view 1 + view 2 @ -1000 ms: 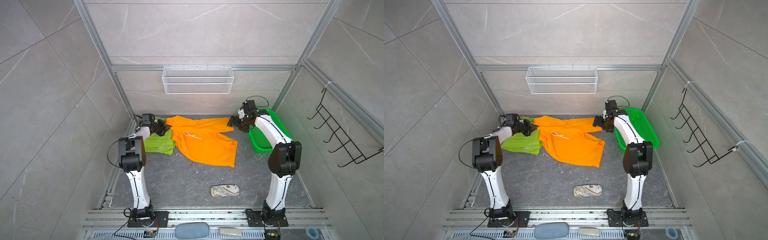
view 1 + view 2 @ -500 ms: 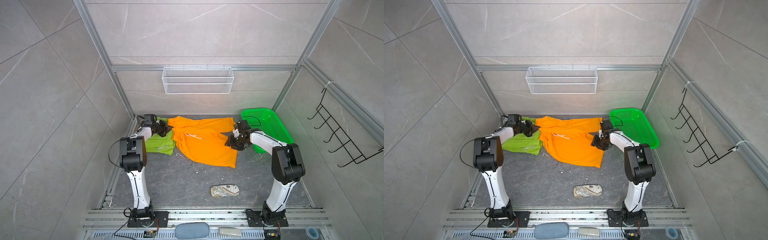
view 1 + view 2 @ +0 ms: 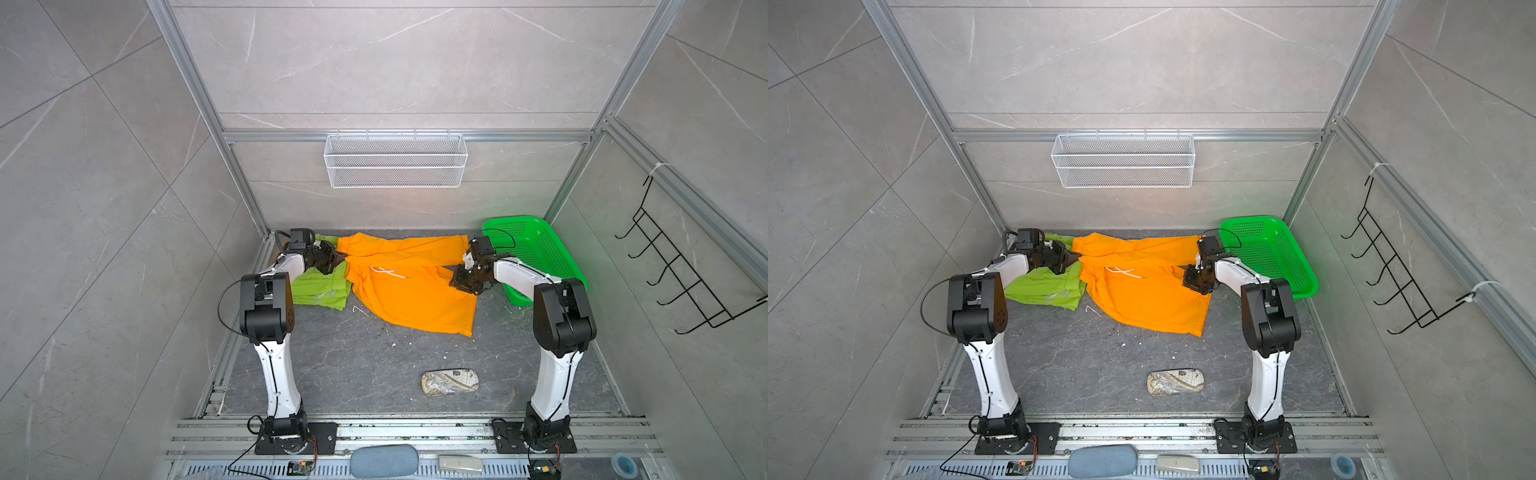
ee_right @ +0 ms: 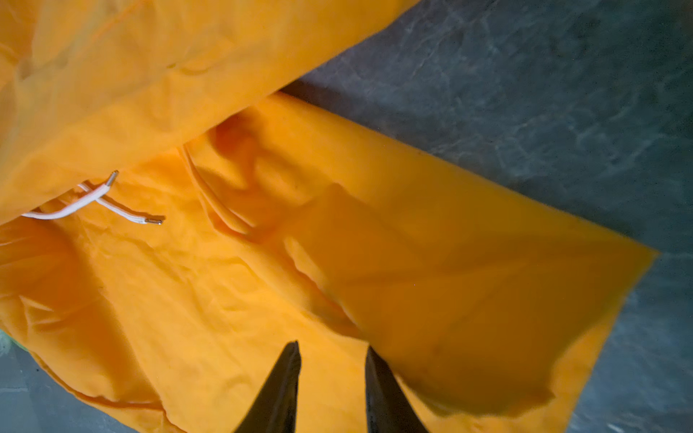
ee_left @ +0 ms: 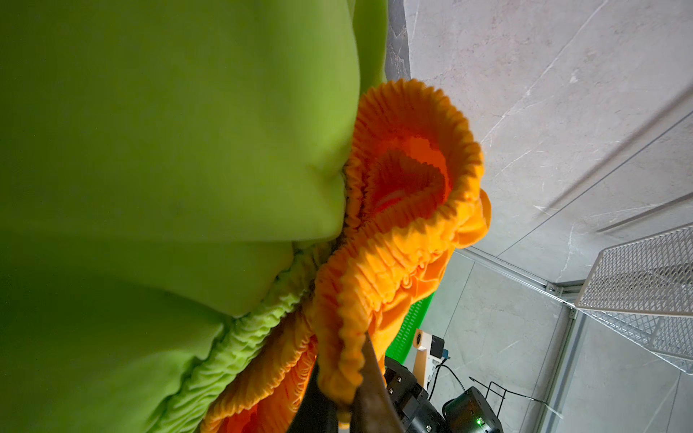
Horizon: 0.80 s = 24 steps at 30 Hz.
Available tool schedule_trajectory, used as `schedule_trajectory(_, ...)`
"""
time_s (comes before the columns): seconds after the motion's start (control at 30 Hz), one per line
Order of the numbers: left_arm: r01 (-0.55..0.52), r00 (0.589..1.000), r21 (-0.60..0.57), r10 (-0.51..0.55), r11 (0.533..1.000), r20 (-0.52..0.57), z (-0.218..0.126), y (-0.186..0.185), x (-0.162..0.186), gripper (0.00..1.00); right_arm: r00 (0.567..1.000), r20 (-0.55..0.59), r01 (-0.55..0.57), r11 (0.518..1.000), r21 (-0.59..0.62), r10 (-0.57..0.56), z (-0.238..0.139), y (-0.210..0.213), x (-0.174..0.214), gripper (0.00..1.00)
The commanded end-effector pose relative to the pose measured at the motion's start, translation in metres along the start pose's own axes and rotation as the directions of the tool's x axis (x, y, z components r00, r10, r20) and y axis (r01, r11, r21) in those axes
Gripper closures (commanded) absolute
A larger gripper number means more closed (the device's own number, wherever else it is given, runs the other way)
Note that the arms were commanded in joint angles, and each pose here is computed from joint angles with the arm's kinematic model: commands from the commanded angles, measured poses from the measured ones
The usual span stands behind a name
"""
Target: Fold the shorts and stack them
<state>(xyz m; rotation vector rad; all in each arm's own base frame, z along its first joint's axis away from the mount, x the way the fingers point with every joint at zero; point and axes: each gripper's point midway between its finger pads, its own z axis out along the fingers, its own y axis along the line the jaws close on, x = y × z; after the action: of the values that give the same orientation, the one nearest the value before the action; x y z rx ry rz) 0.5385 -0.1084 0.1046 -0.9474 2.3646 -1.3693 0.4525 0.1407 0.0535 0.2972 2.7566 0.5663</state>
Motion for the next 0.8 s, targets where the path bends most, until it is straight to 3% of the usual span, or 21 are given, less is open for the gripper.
schedule_trajectory(0.0, -0.059, 0.998, 0.03, 0.059, 0.998, 0.013, -0.011, -0.023, 0.001, 1.0, 0.999, 0.043, 0.007, 1.0, 0.027, -0.008, -0.024, -0.008, -0.004, 0.65)
schedule_trajectory(0.53, -0.063, 0.998, 0.027, 0.063, 0.998, 0.016, -0.013, -0.023, 0.003, 1.0, 0.999, 0.036, -0.034, 0.999, 0.021, 0.033, -0.013, -0.028, 0.003, 0.64)
schedule_trajectory(0.63, -0.064, 0.998, 0.028, 0.064, 0.998, 0.016, -0.014, -0.024, 0.003, 1.0, 0.998, 0.045, -0.049, 0.999, -0.015, 0.049, -0.009, -0.022, -0.003, 0.69)
schedule_trajectory(0.77, -0.063, 0.998, 0.026, 0.063, 0.998, 0.013, -0.013, -0.023, 0.004, 1.0, 0.992, 0.076, -0.09, 0.993, -0.077, 0.096, -0.01, -0.012, -0.02, 0.9)
